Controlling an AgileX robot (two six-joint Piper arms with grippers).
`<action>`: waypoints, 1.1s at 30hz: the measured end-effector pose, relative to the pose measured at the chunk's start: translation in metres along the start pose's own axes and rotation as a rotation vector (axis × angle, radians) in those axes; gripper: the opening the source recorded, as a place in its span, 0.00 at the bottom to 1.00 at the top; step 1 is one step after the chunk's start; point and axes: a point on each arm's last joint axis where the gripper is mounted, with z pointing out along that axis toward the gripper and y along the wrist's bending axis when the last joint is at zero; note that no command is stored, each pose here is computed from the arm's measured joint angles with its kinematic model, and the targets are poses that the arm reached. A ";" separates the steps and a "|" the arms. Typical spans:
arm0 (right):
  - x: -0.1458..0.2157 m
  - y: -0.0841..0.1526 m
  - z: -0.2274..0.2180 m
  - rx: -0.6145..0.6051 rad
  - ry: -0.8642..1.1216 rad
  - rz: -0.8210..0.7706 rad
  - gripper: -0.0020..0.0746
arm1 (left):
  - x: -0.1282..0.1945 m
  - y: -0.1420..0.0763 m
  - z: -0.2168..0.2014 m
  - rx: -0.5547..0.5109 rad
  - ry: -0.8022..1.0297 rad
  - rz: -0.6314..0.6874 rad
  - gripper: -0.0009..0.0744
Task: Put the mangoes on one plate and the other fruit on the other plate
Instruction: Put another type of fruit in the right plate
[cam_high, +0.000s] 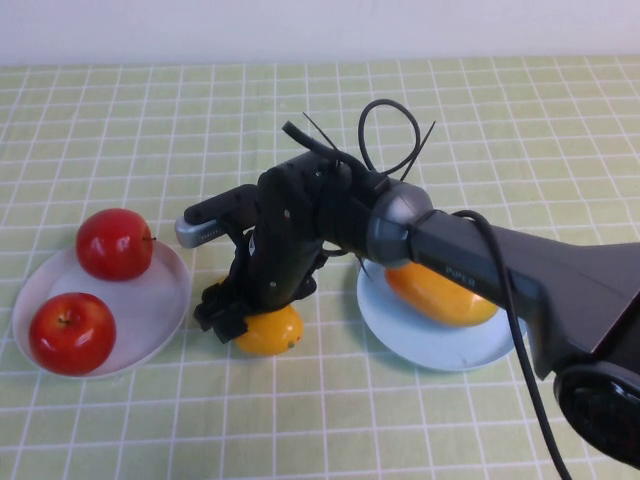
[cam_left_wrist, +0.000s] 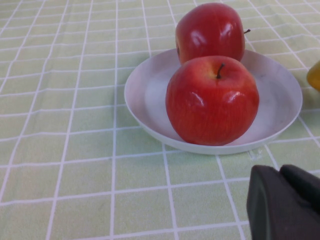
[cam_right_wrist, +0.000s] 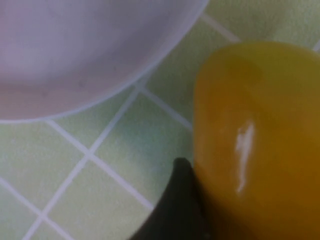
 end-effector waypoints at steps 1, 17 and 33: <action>0.000 0.000 0.000 0.000 0.002 0.000 0.70 | 0.000 0.000 0.000 0.000 0.000 0.000 0.02; 0.007 -0.059 -0.107 0.289 0.047 -0.033 0.71 | 0.000 0.000 0.000 0.000 0.000 0.000 0.02; 0.051 -0.083 -0.062 0.235 0.265 0.059 0.71 | 0.000 0.000 0.000 0.000 0.000 0.000 0.02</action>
